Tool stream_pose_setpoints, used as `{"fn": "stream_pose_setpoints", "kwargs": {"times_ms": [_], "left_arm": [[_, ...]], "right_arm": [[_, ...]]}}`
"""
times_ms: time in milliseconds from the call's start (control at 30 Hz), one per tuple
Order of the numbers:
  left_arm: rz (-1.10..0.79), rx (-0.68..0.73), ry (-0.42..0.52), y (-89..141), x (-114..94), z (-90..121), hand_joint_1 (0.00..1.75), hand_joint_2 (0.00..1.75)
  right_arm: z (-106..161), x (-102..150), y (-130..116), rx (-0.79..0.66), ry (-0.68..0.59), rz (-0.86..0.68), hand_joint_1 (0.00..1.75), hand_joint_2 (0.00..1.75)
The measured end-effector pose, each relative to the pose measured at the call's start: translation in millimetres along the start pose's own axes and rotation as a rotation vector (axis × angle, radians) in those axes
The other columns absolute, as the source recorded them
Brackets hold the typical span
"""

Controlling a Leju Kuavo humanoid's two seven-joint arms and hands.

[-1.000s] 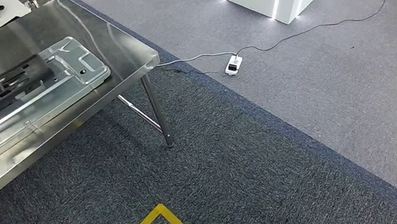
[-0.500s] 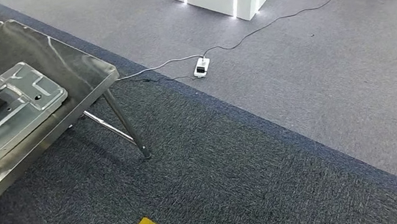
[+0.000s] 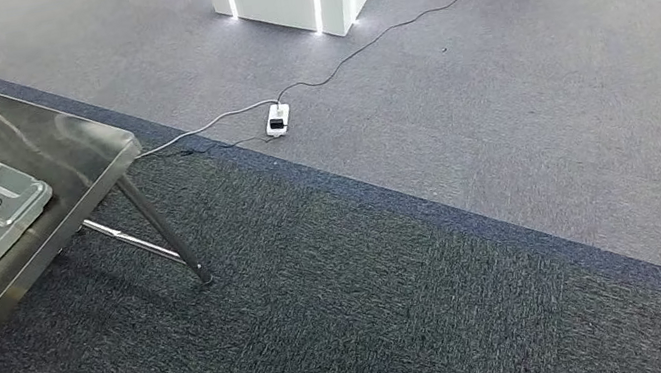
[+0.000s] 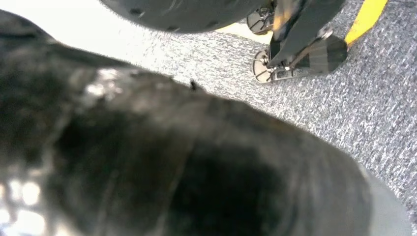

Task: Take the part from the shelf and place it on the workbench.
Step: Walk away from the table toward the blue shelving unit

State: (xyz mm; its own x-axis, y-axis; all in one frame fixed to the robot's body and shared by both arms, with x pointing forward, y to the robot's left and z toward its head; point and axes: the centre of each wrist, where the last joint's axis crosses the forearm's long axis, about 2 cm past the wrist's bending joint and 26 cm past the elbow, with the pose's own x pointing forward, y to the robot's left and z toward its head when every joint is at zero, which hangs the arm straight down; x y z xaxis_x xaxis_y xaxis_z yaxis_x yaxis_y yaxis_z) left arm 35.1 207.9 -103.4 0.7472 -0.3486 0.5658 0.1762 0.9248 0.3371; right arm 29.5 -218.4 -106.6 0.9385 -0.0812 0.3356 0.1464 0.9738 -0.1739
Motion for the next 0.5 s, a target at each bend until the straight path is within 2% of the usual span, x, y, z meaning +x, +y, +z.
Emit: {"fn": "stream_pose_setpoints", "kwargs": {"times_ms": [500], "left_arm": [[-0.010, -0.005, 0.006, -1.2, -1.8, 1.8, 0.00, 0.00]], "right_arm": [[0.5, -2.1, -0.2, 0.011, 0.007, 0.000, 0.00, 0.00]]}}
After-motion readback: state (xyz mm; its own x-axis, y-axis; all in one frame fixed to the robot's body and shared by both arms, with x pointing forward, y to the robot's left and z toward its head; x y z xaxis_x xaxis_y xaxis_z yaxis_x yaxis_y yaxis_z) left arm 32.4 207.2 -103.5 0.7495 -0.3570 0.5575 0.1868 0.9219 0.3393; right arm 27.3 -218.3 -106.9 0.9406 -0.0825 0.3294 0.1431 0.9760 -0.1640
